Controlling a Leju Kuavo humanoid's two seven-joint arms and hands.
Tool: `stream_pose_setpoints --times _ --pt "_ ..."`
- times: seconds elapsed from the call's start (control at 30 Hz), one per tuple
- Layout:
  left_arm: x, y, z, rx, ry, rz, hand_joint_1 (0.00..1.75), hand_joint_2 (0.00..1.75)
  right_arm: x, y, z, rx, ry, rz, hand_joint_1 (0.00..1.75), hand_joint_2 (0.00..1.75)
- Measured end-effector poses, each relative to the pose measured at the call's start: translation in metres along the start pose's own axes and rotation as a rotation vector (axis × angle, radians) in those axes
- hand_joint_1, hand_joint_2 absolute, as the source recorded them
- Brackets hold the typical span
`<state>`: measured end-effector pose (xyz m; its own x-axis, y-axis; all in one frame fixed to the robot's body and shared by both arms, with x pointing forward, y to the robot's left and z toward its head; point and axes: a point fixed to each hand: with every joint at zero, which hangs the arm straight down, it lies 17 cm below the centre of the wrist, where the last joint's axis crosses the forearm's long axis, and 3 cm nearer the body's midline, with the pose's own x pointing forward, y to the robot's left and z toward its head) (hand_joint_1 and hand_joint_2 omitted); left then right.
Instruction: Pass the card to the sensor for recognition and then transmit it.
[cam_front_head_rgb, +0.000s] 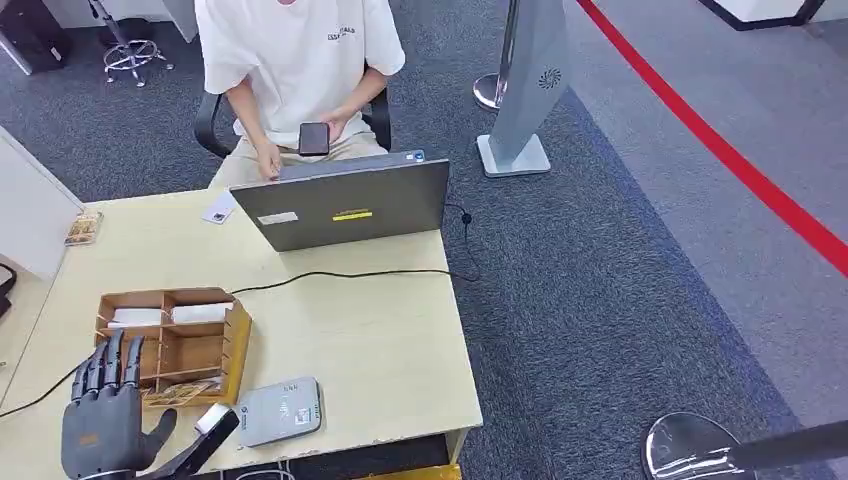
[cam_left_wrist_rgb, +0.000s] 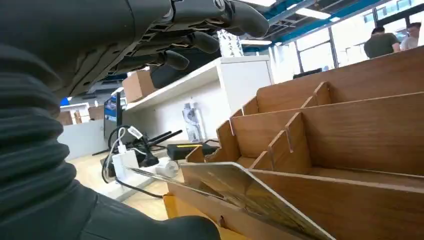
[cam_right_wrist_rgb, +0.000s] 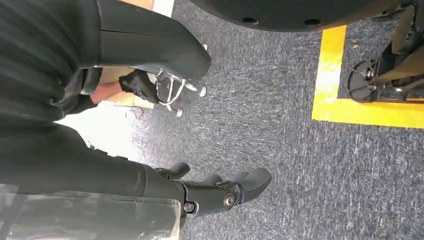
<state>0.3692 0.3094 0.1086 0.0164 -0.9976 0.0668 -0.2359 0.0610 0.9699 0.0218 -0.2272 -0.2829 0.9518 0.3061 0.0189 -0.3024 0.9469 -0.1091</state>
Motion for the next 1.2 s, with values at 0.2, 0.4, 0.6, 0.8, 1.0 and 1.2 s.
stream_pose_setpoints --times 0.2,0.4,0.6,0.8,1.0,1.2 --pt "0.001 -0.004 -0.003 -0.010 -0.002 -0.006 0.00 1.75 0.000 0.000 0.000 0.000 0.001 0.005 0.00 1.75" --pt "0.003 -0.009 -0.005 -0.018 -0.007 -0.018 0.00 1.75 0.002 0.000 0.000 0.001 -0.007 0.004 0.00 1.75" --pt "0.008 -0.018 -0.004 -0.037 -0.015 -0.022 0.00 1.75 0.002 0.000 0.000 0.001 -0.008 0.009 0.00 1.75" --pt "0.010 -0.024 -0.001 -0.053 -0.014 -0.018 0.00 1.75 0.002 0.000 0.000 0.000 -0.009 0.013 0.00 1.75" --pt "0.013 -0.025 -0.001 -0.057 -0.015 -0.015 0.00 1.75 0.002 0.000 0.000 0.000 -0.009 0.014 0.00 1.75" --pt "0.014 -0.026 -0.001 -0.062 -0.015 -0.012 0.00 1.75 0.002 0.000 0.000 0.000 -0.009 0.015 0.00 1.75"
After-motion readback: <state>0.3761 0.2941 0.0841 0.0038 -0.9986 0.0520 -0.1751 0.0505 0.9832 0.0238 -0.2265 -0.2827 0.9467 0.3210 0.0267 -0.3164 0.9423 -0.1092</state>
